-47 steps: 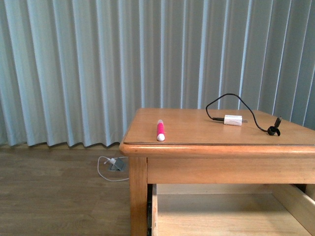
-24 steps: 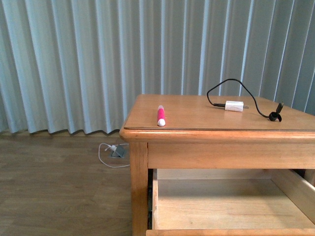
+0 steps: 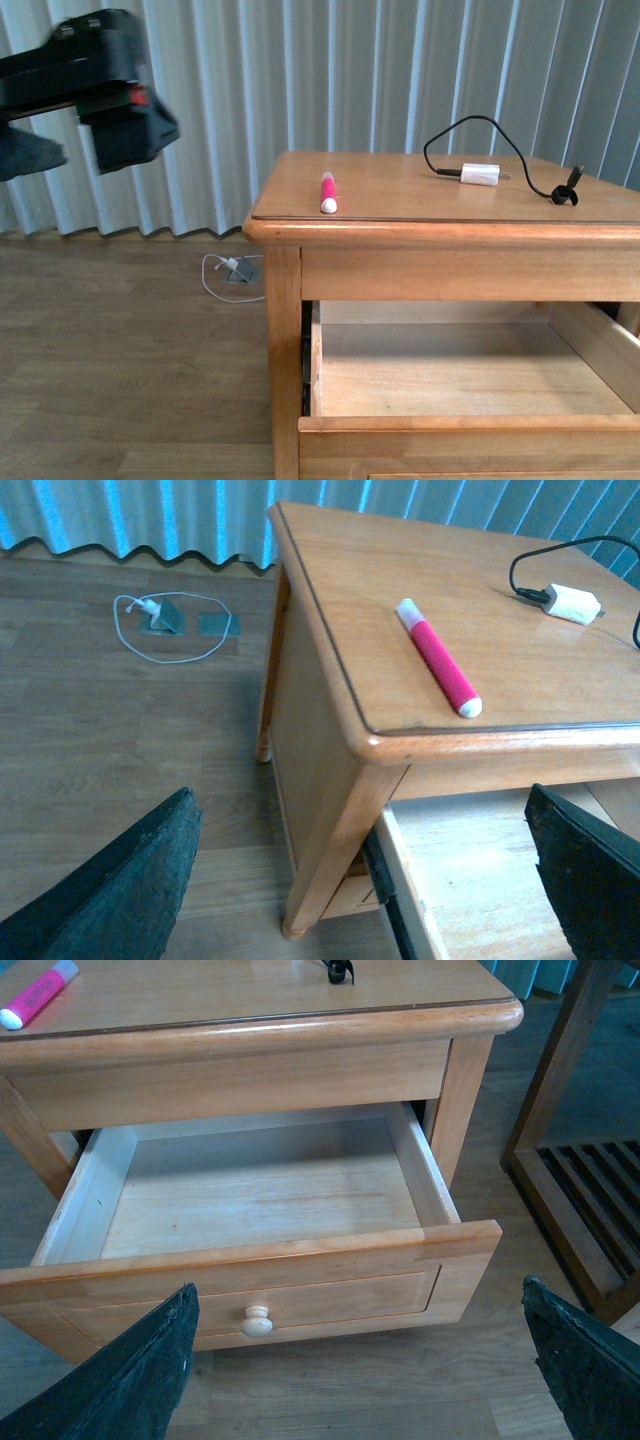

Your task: Place pink marker in drawer with both arms

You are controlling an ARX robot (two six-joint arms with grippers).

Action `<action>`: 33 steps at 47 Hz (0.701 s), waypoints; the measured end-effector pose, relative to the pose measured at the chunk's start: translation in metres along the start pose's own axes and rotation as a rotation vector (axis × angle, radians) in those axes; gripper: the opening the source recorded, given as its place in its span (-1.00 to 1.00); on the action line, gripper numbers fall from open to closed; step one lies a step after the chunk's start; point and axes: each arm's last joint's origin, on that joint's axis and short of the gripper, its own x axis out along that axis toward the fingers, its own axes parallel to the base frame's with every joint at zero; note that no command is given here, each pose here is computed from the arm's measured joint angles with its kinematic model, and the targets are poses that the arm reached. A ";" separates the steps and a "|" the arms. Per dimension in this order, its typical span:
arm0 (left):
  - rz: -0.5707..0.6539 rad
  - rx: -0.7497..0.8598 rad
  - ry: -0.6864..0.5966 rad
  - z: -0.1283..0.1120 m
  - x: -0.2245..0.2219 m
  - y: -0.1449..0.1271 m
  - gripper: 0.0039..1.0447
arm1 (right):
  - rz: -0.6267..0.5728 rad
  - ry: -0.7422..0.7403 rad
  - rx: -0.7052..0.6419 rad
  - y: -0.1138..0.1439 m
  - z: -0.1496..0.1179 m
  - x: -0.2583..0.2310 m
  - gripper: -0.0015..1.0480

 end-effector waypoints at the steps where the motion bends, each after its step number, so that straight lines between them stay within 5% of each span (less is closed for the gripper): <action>1: -0.006 0.002 0.003 0.001 0.006 -0.004 0.89 | 0.000 0.000 0.000 0.000 0.000 0.000 0.84; 33: 0.066 0.037 0.137 0.009 0.142 -0.078 0.89 | 0.000 0.000 0.000 0.000 0.000 0.000 0.84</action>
